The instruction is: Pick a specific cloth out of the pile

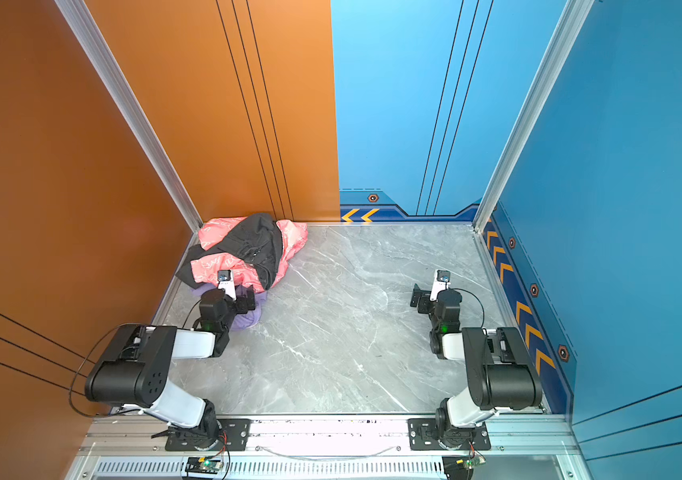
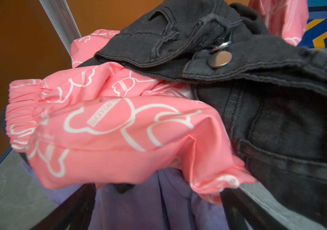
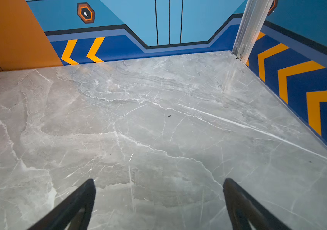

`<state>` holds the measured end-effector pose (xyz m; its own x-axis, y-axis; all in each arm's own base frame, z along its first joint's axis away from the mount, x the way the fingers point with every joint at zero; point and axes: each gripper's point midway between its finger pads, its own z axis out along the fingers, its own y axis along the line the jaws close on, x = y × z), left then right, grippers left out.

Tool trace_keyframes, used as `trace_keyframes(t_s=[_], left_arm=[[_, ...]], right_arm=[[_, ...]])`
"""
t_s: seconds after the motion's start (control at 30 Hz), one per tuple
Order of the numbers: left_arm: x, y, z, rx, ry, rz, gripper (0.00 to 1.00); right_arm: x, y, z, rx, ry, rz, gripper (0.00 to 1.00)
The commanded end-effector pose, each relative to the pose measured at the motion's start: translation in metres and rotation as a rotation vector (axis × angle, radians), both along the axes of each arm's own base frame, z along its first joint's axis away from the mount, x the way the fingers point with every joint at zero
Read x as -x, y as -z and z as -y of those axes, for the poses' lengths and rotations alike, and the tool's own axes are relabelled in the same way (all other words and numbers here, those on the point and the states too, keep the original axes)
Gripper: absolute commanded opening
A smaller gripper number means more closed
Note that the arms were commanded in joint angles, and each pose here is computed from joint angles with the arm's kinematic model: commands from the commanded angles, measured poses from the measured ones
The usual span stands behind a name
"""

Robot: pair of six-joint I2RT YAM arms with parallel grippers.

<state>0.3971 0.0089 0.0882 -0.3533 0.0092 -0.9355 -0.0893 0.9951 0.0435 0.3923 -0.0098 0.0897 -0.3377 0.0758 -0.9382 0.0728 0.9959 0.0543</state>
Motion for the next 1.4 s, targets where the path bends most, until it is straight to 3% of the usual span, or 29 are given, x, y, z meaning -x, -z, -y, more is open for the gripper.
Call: trace_keyframes(t_s=[0.0,1.2,1.37], left_arm=[[0.001,-0.002,-0.003,-0.018,-0.014,0.01,0.98],[0.001,-0.002,-0.003,-0.018,-0.013,0.01,0.98],[0.005,-0.011,-0.02,-0.04,-0.125,0.035,0.98]], right_arm=[[-0.003,-0.003,0.001,0.022,0.013,0.008,1.0],[-0.003,-0.003,0.001,0.02,0.011,0.007,1.0],[-0.004,-0.018,0.006,0.022,0.04,-0.022,1.0]])
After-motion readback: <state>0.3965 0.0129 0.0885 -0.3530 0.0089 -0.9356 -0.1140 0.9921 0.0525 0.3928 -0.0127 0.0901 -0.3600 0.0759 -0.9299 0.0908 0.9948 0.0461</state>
